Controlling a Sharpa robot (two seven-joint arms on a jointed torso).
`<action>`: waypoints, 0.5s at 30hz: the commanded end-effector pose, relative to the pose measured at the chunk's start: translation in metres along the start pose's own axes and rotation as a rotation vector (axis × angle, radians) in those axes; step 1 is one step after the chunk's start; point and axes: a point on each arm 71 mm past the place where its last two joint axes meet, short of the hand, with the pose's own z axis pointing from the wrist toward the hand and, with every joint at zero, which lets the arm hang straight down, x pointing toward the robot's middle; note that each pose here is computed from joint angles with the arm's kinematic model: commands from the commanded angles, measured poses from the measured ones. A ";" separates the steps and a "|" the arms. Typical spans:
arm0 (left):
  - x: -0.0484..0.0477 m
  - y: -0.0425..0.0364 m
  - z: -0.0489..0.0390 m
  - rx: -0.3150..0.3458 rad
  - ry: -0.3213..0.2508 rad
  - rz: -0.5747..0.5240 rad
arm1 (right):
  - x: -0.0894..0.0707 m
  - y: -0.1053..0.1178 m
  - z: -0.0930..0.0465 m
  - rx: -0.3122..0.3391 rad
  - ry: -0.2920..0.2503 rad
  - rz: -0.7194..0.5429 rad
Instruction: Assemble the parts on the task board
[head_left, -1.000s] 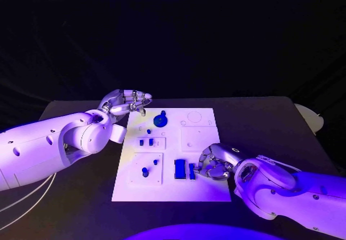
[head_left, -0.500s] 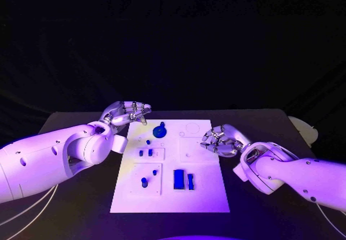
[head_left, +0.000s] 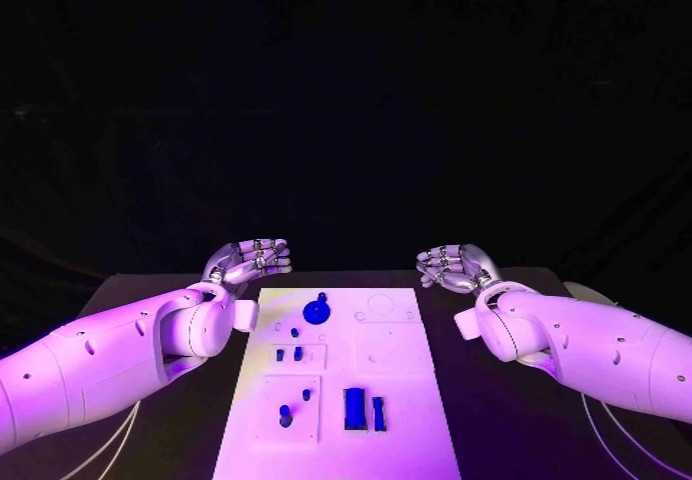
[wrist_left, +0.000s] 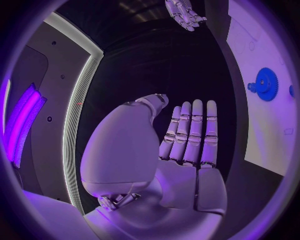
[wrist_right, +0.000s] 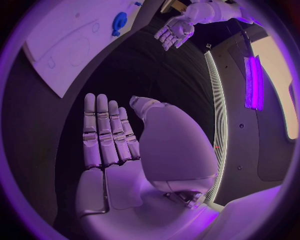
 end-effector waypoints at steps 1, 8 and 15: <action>-0.0036 -0.0008 0.0039 0.044 -0.054 -0.058 | 0.000 0.001 0.008 -0.045 0.023 0.158; 0.0019 0.0032 0.0010 0.009 -0.031 -0.010 | 0.002 0.000 0.005 -0.009 -0.017 0.069; 0.0213 0.0087 -0.0147 0.016 -0.064 0.026 | 0.020 0.009 -0.014 -0.016 -0.047 0.168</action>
